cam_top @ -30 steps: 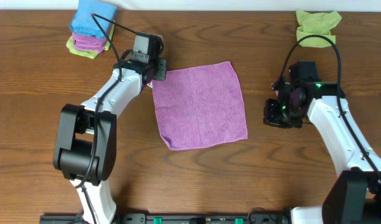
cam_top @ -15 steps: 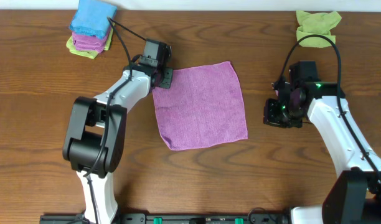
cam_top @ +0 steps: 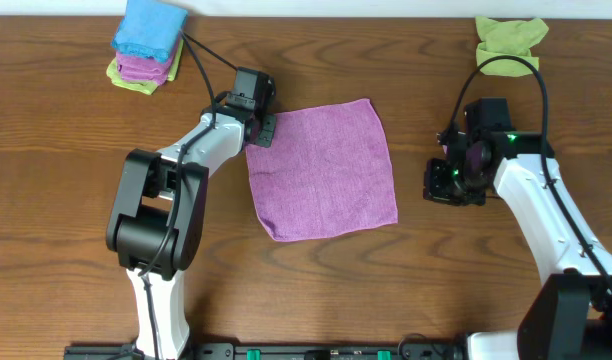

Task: Fold the cloth

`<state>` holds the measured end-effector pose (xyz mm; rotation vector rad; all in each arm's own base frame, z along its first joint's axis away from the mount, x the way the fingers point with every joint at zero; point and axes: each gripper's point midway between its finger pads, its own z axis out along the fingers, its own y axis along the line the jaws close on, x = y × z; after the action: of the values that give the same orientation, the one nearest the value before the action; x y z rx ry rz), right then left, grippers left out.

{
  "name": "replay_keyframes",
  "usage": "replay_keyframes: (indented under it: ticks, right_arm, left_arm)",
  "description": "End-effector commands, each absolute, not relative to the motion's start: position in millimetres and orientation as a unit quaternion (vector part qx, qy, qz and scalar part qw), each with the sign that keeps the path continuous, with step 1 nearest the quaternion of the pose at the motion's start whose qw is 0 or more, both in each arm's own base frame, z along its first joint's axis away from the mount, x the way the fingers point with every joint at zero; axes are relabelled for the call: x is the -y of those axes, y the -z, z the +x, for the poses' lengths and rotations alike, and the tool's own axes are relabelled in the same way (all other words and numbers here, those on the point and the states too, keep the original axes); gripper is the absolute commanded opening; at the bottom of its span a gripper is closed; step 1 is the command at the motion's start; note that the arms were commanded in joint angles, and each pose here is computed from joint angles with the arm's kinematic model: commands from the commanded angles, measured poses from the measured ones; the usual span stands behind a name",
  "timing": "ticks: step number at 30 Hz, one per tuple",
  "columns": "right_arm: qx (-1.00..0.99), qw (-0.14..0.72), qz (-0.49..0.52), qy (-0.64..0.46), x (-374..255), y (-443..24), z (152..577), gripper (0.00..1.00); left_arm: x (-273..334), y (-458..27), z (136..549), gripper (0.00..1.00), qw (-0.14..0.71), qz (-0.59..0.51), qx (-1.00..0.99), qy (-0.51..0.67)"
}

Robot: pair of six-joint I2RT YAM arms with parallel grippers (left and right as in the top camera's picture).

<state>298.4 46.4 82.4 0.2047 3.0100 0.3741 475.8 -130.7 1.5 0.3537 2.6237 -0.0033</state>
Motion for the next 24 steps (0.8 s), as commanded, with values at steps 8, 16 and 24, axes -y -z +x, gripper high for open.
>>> replay_keyframes:
  ticks: [8,16,24]
  right_arm:
    - [-0.989,0.058,0.067,-0.114,-43.2,-84.8,299.0,0.02]
    - [-0.989,0.058,0.075,-0.114,-43.0,-84.8,299.2,0.01]
    - [-0.989,0.059,0.074,-0.114,-43.1,-84.9,299.8,0.02]
  left_arm:
    - [99.4,13.8,483.6,0.06,0.233,0.196,-0.947,-0.097]
    - [83.5,7.4,496.1,0.05,0.250,0.179,-0.946,-0.101]
    - [93.5,-65.2,527.8,0.06,0.294,0.070,-0.951,-0.061]
